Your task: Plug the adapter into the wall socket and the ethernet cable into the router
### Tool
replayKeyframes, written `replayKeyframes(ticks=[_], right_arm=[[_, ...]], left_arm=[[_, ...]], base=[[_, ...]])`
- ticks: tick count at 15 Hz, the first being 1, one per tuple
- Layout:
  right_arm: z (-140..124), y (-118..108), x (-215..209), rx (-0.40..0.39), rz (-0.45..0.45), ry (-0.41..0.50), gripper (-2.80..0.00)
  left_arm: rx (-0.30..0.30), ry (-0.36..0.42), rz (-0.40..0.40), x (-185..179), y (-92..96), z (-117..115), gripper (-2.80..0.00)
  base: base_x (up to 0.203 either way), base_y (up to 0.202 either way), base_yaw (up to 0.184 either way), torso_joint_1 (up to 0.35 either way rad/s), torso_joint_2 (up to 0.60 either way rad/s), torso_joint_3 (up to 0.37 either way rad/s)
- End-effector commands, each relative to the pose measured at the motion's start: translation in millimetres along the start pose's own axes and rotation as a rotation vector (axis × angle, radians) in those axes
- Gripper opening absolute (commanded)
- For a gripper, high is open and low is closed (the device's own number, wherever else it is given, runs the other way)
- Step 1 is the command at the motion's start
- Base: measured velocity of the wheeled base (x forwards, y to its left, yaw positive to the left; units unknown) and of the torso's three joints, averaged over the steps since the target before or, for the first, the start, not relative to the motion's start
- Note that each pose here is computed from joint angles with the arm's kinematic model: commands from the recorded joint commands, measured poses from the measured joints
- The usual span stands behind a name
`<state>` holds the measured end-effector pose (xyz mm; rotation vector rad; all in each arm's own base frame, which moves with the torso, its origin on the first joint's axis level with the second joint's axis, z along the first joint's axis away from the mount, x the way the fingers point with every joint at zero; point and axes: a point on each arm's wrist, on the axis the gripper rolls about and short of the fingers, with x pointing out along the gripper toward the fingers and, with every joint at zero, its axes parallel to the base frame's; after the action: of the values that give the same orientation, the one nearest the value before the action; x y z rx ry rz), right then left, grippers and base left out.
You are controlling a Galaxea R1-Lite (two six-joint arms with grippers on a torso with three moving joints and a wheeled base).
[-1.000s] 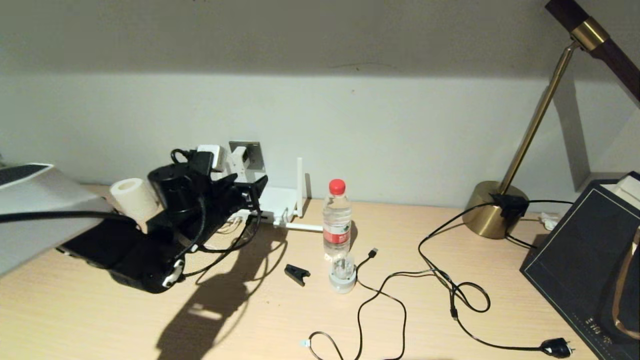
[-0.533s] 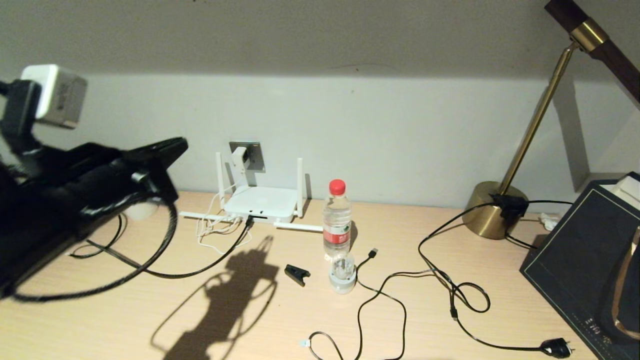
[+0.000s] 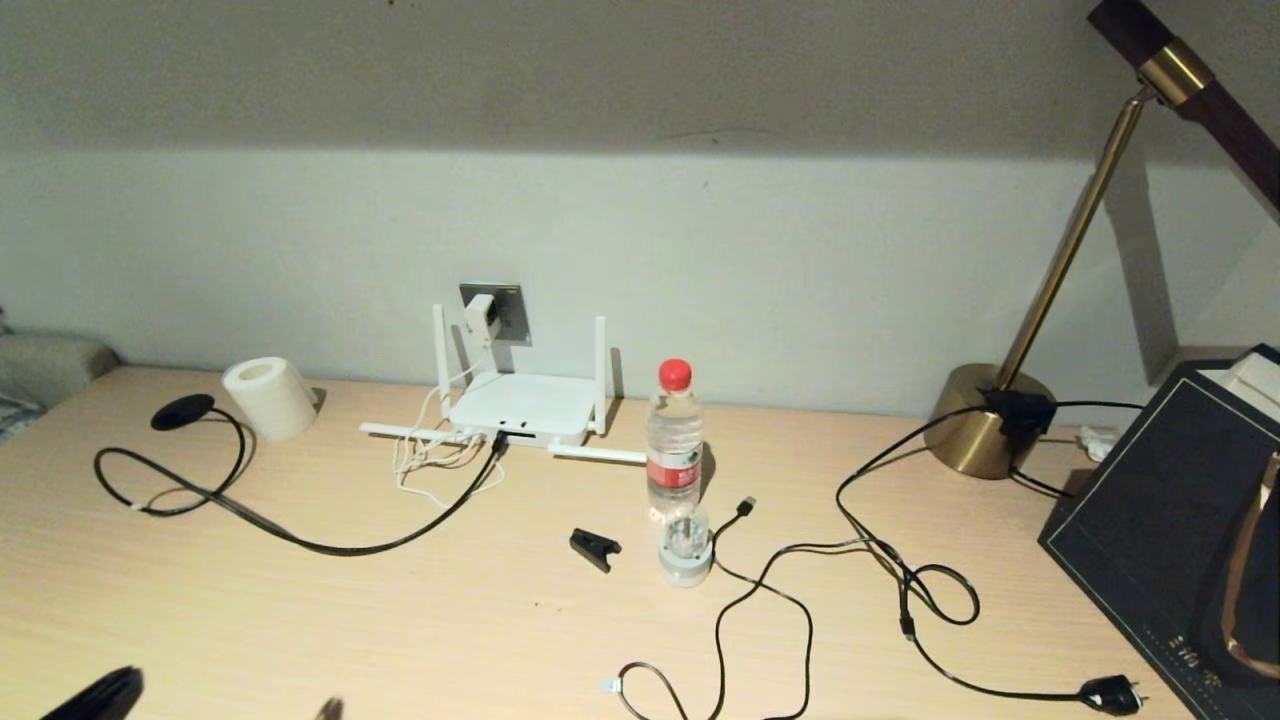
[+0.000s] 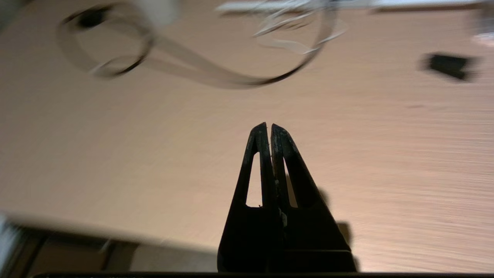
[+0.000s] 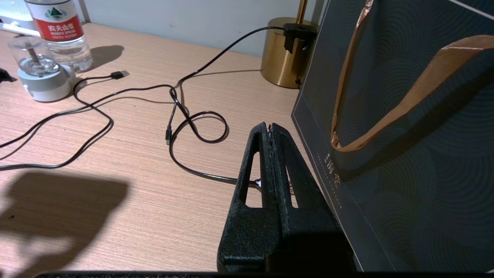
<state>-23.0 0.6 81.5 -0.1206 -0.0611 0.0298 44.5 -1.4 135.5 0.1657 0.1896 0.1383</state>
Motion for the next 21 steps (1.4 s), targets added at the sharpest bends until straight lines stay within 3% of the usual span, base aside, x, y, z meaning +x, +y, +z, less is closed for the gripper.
replayKeyframes(ticks=[1, 4, 5, 8, 10, 14, 16, 19, 20, 21], right_arm=[[-6, 1, 2, -0.002, 0.006, 0.023, -2.8], [-6, 1, 2, -0.005, 0.005, 0.023, -2.8], [-7, 1, 2, -0.014, 0.01, 0.024, -2.8], [-7, 1, 2, -0.001, 0.005, 0.027, -2.8], [-7, 1, 2, 0.001, 0.007, 0.026, -2.8], [-6, 1, 2, 0.027, 0.002, 0.013, -2.8], [-7, 1, 2, 0.023, 0.002, 0.013, -2.8], [-7, 1, 2, 0.047, 0.001, 0.013, -2.8], [-7, 1, 2, 0.047, -0.001, 0.012, -2.8], [-6, 1, 2, 0.047, -0.001, 0.012, -2.8]], left_arm=[[-0.044, -0.037, 0.164, -24, 8.0, -25, -2.8], [-0.047, 0.023, -0.133, -33, -3.6, -56, -2.8], [-0.043, 0.069, -0.159, -33, -4.7, -63, -2.8], [-0.011, 0.073, -0.319, -31, -5.0, -64, -2.8], [-0.019, 0.04, -0.312, -33, -3.9, -65, -2.8], [-0.06, 0.063, -0.234, -33, -3.7, -65, -2.8], [-0.071, -0.01, -0.2, -39, -2.8, -66, -2.8], [-0.048, -0.227, -0.181, -54, -1.9, -72, -2.8], [-0.049, -0.243, -0.179, -55, -2.0, -72, -2.8], [-0.1, -0.228, -0.178, -54, -2.1, -72, -2.8]], base=[[0.0, 0.0, 0.0, 0.0, 0.0, 0.0], [0.0, 0.0, 0.0, 0.0, 0.0, 0.0], [0.0, 0.0, 0.0, 0.0, 0.0, 0.0], [0.0, 0.0, 0.0, 0.0, 0.0, 0.0], [0.0, 0.0, 0.0, 0.0, 0.0, 0.0], [0.0, 0.0, 0.0, 0.0, 0.0, 0.0], [0.0, 0.0, 0.0, 0.0, 0.0, 0.0], [0.0, 0.0, 0.0, 0.0, 0.0, 0.0], [0.0, 0.0, 0.0, 0.0, 0.0, 0.0], [0.0, 0.0, 0.0, 0.0, 0.0, 0.0]])
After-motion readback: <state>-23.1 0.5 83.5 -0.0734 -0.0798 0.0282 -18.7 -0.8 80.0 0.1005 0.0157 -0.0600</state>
